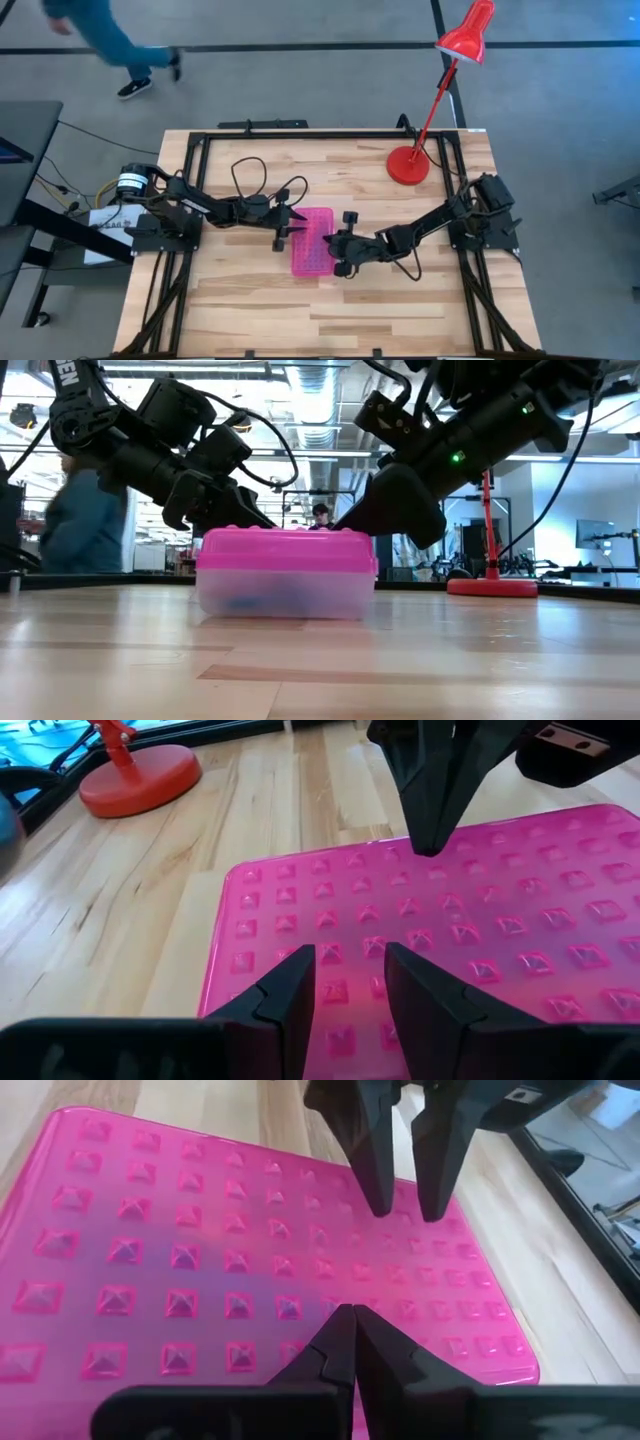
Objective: Pick & place school supplies into a supply box
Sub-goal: Close the pink supply box
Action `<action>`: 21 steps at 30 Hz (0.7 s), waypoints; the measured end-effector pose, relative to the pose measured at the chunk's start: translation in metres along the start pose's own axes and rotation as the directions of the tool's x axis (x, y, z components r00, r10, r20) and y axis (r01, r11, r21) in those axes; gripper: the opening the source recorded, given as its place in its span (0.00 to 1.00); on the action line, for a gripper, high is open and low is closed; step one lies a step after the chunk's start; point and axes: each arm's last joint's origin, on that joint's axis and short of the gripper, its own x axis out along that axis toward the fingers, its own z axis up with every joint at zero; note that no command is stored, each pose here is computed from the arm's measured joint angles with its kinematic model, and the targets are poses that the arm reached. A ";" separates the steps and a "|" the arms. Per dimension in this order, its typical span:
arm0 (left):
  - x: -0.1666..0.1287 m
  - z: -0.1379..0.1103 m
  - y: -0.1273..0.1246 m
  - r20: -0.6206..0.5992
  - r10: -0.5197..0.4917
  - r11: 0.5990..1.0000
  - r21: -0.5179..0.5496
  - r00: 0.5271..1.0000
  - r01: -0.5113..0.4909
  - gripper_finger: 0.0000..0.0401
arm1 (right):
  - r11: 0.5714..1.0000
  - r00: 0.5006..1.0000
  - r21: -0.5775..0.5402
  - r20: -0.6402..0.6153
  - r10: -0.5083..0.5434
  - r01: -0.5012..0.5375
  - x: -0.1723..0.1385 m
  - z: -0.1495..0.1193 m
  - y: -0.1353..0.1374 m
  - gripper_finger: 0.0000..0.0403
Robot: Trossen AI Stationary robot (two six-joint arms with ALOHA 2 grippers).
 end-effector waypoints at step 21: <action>-0.009 0.012 -0.006 0.029 -0.005 0.999 0.044 1.000 0.003 0.30 | 1.000 1.000 -0.009 -0.009 0.018 -0.018 -0.014 0.002 0.001 0.00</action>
